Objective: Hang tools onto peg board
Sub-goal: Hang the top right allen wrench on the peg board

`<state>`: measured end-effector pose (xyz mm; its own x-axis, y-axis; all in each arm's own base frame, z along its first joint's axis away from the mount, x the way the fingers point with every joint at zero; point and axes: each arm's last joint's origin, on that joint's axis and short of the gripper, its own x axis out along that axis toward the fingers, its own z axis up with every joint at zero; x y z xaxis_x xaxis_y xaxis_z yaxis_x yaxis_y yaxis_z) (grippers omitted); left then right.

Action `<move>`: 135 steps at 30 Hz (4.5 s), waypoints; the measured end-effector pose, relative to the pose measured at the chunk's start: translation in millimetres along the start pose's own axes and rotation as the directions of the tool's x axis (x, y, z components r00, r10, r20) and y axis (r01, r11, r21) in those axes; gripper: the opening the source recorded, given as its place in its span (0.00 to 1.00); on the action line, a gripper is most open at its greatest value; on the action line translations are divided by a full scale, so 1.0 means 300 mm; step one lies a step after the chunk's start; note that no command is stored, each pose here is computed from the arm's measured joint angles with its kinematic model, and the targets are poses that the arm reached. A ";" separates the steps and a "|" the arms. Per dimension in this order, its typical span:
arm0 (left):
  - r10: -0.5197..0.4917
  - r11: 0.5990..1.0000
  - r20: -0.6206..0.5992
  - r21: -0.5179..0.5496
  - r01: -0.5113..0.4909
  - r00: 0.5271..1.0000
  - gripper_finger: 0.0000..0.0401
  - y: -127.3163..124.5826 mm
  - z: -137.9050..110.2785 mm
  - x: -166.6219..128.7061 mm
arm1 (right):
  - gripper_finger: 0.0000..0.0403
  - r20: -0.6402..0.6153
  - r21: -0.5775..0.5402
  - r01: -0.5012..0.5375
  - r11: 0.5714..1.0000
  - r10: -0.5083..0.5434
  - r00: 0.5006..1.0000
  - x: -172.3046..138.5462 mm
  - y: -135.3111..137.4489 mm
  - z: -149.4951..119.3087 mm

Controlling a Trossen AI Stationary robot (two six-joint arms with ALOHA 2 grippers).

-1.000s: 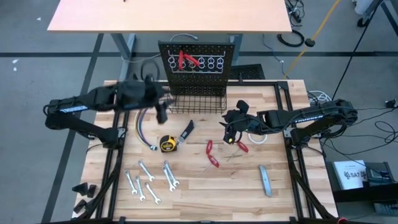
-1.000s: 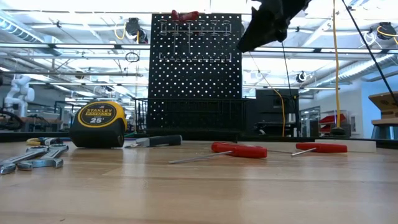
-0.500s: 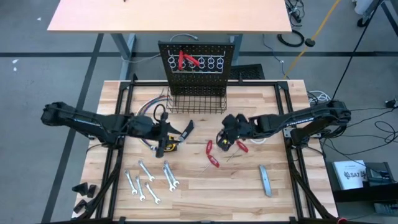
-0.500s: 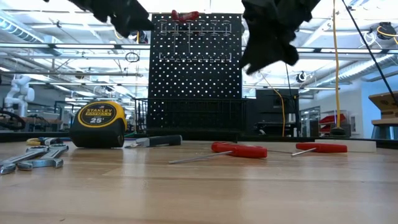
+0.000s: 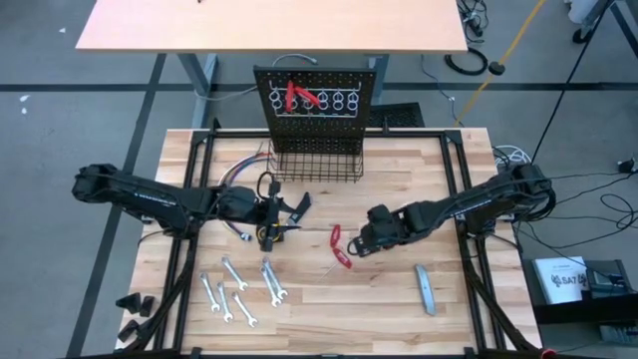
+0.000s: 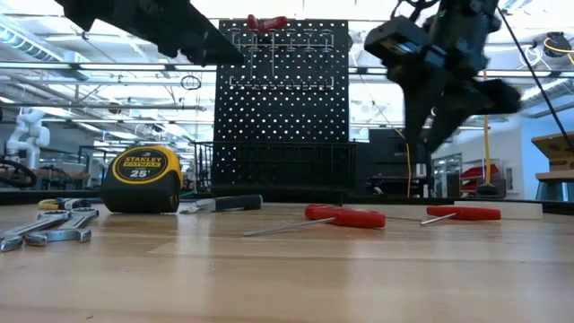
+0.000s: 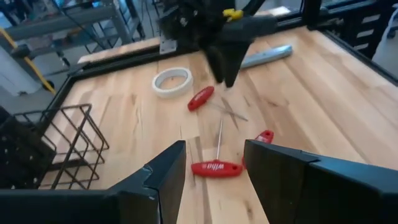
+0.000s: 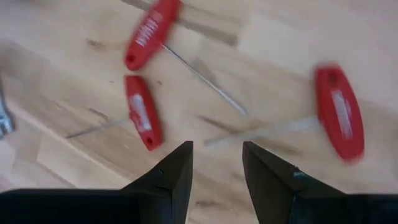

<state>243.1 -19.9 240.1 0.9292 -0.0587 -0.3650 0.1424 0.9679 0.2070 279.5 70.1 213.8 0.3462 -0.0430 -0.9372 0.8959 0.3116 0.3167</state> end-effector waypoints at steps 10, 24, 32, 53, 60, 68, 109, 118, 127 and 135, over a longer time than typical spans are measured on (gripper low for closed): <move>-0.020 0.999 -0.089 0.035 0.023 0.996 0.43 -0.009 -0.036 0.023 | 0.33 0.107 0.259 0.053 0.964 -0.083 0.991 0.014 -0.017 -0.053; -0.020 0.999 -0.086 0.037 0.023 0.996 0.43 -0.008 -0.035 0.022 | 0.33 0.080 0.319 0.261 0.911 -0.300 0.951 0.185 -0.038 -0.088; -0.020 0.999 -0.086 0.035 0.023 0.996 0.43 -0.008 -0.035 0.022 | 0.33 0.095 0.341 0.266 0.902 -0.315 0.944 0.232 -0.035 -0.084; -0.020 0.999 -0.086 0.033 0.023 0.996 0.43 -0.008 -0.034 0.022 | 0.33 0.085 0.350 0.240 0.906 -0.285 0.955 0.247 -0.023 -0.081; -0.020 0.999 -0.085 0.033 0.023 0.996 0.43 -0.008 -0.034 0.022 | 0.24 0.056 0.297 0.279 0.913 -0.308 0.950 0.279 -0.025 -0.088; -0.020 0.999 -0.085 0.027 0.022 0.996 0.43 -0.008 -0.034 0.022 | 0.02 0.065 0.292 0.275 0.916 -0.306 0.950 0.284 -0.025 -0.088; 0.001 0.972 0.609 -0.186 0.141 0.793 0.43 -0.007 0.087 0.158 | 0.00 0.393 -0.883 -0.049 0.467 0.792 0.467 -0.257 0.242 0.033; 0.009 0.973 0.625 -0.185 0.138 0.781 0.43 -0.005 0.093 0.153 | 0.00 0.384 -0.897 -0.012 0.442 0.793 0.474 -0.255 0.241 0.030; 0.003 0.976 0.646 -0.170 0.139 0.763 0.42 -0.005 0.099 0.148 | 0.00 0.389 -0.893 -0.016 0.449 0.790 0.474 -0.255 0.241 0.032; -0.009 0.981 0.653 -0.141 0.133 0.757 0.27 -0.006 0.101 0.146 | 0.00 0.410 -0.877 -0.030 0.479 0.780 0.472 -0.253 0.239 0.051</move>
<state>293.9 -31.5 251.3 0.9253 -0.2124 0.3143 0.2151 0.9762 0.0266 321.8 81.3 309.9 0.9767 -0.1663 -0.1354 0.1745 0.9833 0.0512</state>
